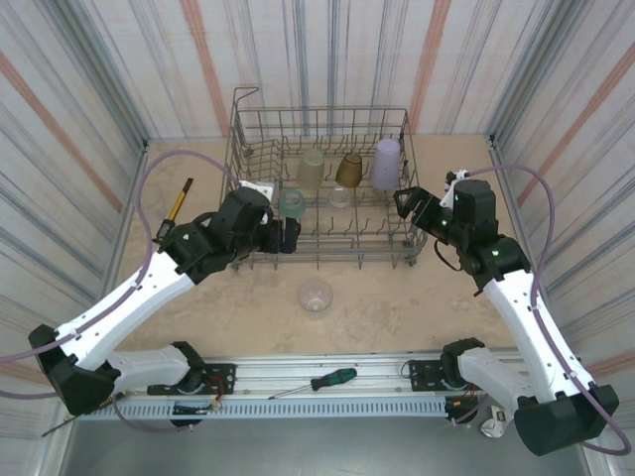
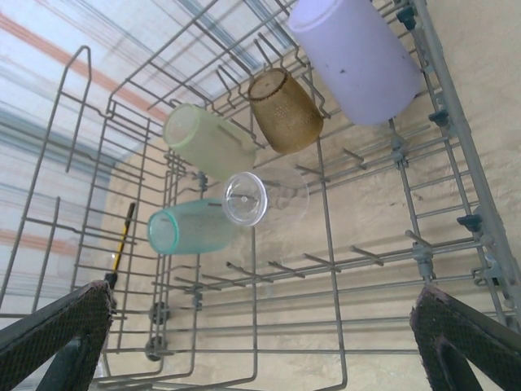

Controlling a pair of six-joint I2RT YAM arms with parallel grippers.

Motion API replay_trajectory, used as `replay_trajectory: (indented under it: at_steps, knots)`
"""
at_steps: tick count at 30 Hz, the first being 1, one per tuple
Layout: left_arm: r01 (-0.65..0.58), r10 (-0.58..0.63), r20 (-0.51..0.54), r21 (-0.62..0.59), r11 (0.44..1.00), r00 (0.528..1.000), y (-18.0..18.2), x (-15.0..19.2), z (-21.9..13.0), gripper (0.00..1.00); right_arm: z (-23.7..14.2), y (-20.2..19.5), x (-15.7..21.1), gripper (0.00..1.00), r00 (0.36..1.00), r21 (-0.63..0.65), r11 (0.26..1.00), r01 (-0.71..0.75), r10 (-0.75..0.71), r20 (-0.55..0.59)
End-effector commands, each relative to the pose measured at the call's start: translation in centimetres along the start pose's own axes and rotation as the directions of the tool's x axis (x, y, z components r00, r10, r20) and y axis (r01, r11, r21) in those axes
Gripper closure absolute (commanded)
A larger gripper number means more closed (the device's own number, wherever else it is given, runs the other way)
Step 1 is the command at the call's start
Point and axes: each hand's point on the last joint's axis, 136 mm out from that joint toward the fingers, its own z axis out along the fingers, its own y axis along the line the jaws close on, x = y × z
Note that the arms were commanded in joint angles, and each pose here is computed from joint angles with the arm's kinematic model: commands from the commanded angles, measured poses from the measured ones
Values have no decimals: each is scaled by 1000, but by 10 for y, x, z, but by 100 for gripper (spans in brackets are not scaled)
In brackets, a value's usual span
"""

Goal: Load the cups into the dish rack

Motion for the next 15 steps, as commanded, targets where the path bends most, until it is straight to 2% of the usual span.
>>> replay_trajectory:
  at_steps: [1,9,15]
  knots:
    - [89,-88,-63,21,996,994,2,20,-5,1,-3,-5,0,1,1000,35,999,21,-21,-9]
    - [107,-102,-129,26,994,986,2,50,3,1,4,-4,1,1,1000,30,1000,5,-4,-29]
    - [46,-52,-173,-35,998,984,2,65,2,1,0,3,-7,1,1000,29,1000,12,-12,-19]
